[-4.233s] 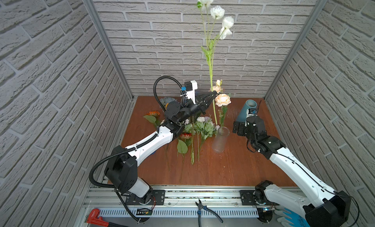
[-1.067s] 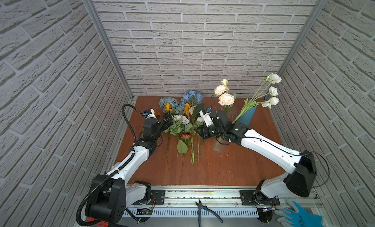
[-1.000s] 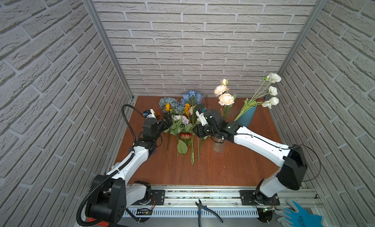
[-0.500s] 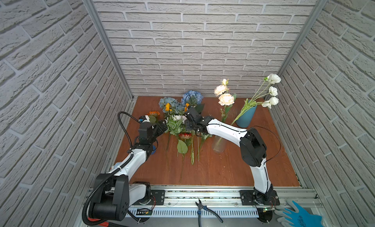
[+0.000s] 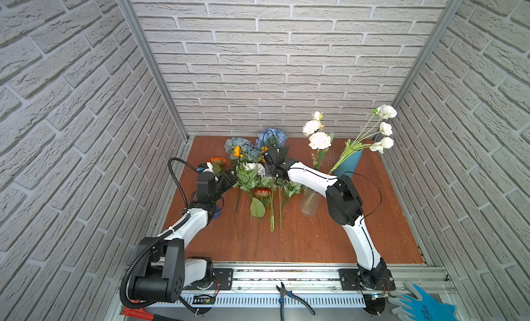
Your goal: Arrange the flowers into the vase
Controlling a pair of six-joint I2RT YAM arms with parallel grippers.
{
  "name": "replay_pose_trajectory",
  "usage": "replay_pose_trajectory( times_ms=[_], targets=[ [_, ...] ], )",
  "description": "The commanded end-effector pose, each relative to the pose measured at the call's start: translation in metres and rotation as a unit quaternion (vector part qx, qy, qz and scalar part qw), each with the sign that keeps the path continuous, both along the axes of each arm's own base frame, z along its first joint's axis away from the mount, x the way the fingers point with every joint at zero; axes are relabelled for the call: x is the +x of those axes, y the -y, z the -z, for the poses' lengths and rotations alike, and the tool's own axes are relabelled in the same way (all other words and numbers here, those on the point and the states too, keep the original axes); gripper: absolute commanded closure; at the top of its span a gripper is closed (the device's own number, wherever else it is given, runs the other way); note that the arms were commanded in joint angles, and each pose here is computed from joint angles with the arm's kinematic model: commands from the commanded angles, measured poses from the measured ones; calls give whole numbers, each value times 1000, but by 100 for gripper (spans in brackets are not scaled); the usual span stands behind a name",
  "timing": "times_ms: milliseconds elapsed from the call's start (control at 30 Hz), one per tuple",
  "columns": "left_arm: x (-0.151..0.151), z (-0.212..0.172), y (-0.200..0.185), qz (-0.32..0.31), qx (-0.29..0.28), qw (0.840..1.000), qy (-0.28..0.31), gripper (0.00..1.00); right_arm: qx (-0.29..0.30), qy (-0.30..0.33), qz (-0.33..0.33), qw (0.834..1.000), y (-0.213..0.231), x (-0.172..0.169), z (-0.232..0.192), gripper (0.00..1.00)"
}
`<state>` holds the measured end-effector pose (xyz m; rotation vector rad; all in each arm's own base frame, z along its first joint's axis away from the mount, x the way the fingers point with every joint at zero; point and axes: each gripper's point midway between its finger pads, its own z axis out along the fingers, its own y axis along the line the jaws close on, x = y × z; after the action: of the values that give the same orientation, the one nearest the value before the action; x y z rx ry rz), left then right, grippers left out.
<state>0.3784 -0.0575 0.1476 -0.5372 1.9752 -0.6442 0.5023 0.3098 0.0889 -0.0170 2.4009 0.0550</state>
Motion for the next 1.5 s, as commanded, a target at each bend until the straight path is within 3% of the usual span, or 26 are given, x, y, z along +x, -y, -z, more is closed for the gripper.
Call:
replay_pose_trajectory(
  times_ms=[0,467,733,1100,1467],
  targets=[
    [7,-12,-1,1,0,1000,30,2,9,24,13,1000,0,14,-10,66],
    [8,-12,1,4,-6,1000,27,2,26,12,10,1000,-6,26,8,72],
    [7,-11,1,5,-8,1000,27,2,30,20,9,999,-5,27,-6,94],
    [9,-12,2,7,-12,999,29,2,52,53,-28,997,-2,10,-61,94],
    [11,-13,5,11,-19,999,31,2,132,50,-98,985,-24,-14,-82,94]
  ],
)
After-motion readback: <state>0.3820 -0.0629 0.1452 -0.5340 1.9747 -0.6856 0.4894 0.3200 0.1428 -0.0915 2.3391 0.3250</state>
